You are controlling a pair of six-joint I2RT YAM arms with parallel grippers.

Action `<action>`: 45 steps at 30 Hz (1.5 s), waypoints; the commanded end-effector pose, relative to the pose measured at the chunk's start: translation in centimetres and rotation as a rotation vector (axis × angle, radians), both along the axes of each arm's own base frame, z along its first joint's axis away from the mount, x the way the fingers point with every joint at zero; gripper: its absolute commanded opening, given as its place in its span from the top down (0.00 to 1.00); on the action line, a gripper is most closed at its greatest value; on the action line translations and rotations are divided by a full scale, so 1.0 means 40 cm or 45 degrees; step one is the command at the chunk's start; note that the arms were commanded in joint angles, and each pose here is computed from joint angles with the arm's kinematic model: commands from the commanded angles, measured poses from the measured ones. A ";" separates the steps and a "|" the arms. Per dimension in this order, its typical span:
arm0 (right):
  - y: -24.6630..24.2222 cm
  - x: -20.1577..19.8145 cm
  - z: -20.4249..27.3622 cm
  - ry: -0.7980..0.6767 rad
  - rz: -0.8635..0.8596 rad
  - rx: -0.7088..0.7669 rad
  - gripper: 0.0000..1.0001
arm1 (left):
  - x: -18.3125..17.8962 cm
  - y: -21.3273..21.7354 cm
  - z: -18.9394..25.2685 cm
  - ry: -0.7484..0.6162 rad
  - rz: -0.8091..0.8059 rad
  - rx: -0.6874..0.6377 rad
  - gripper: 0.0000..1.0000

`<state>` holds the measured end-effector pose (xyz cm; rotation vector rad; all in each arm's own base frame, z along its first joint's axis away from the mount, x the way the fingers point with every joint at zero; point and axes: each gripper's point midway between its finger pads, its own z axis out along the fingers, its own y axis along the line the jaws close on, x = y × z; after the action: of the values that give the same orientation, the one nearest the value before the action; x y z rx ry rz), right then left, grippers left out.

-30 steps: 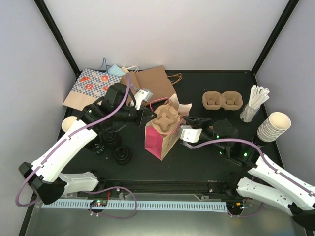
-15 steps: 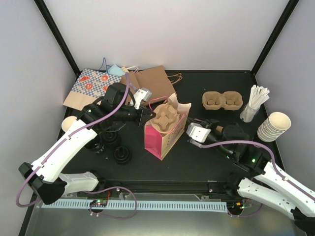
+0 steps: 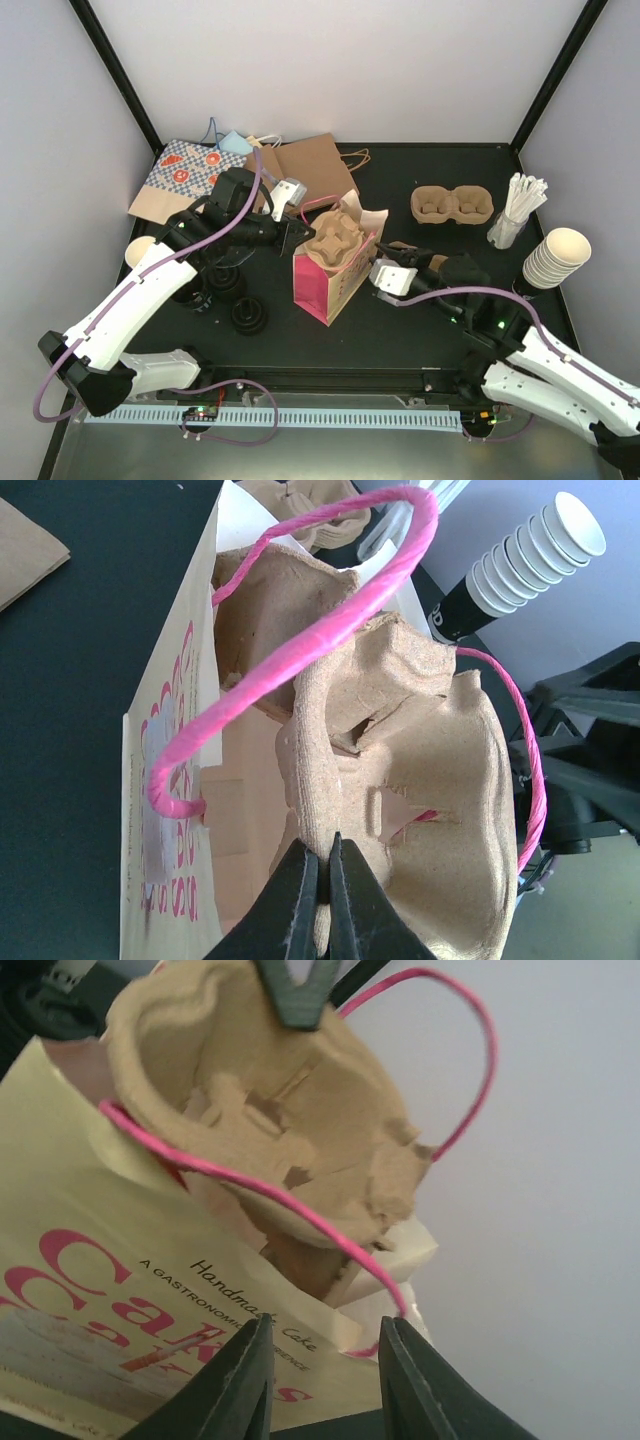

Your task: Pack the takeout coffee

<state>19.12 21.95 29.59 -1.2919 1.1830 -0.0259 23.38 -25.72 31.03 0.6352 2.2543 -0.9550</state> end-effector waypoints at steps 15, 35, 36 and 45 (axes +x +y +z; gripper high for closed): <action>0.028 0.029 0.045 -0.217 0.029 -0.155 0.65 | -0.010 0.001 0.034 -0.031 -0.027 -0.058 0.98; 0.027 0.042 0.041 -0.220 0.003 -0.176 0.98 | -0.005 0.011 0.024 -0.030 -0.009 -0.036 0.98; 0.023 0.040 0.044 -0.218 -0.004 -0.157 0.99 | -0.004 0.013 0.024 -0.030 -0.006 -0.035 0.98; -0.011 0.034 0.087 -0.117 -0.095 0.121 0.99 | 0.003 0.021 0.007 -0.024 0.015 -0.010 0.98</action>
<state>20.12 22.52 31.01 -1.3408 1.0851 -0.1545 23.31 -25.39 31.44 0.6293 2.2426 -0.9744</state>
